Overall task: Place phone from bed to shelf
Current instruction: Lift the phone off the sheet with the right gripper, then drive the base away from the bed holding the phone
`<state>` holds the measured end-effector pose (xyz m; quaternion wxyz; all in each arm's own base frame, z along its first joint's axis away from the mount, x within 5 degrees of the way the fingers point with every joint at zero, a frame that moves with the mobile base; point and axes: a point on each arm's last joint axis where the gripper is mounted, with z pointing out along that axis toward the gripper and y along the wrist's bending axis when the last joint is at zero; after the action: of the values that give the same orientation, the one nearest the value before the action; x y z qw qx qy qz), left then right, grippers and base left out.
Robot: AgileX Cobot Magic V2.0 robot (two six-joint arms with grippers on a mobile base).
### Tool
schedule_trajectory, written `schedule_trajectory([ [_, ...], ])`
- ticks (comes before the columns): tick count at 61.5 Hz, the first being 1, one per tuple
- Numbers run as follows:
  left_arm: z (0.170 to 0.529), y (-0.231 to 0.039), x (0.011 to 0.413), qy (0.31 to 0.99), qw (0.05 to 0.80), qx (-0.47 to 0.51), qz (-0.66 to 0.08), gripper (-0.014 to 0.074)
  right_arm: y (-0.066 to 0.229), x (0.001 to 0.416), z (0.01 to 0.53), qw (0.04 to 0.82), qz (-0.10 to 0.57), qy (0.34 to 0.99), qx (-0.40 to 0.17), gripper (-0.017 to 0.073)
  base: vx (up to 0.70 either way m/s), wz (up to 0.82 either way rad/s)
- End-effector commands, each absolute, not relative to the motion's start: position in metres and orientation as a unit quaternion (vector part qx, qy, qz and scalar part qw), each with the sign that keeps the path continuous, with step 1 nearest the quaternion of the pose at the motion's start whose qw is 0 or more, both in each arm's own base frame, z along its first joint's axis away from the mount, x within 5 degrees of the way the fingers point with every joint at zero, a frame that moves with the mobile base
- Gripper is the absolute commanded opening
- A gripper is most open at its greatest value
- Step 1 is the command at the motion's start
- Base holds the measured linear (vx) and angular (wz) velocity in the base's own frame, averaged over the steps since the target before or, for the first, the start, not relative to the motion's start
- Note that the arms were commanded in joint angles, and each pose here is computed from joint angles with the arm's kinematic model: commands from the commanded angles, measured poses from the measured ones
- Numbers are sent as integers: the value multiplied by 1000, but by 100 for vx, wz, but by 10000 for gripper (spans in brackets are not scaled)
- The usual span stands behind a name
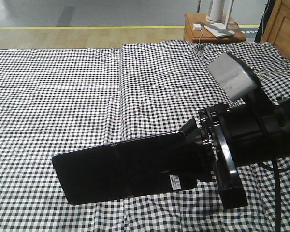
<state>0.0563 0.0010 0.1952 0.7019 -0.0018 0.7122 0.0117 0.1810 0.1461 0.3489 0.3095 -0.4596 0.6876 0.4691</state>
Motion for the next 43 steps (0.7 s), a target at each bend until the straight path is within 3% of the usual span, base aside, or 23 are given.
schedule_trajectory([
  [1,211,1,54,675,738,-10,7,1,147,170,369,318,515,650,-460,-3,0,0],
  [43,211,1,54,675,738,-10,7,1,147,170,369,318,515,650,-460,-3,-2,9],
])
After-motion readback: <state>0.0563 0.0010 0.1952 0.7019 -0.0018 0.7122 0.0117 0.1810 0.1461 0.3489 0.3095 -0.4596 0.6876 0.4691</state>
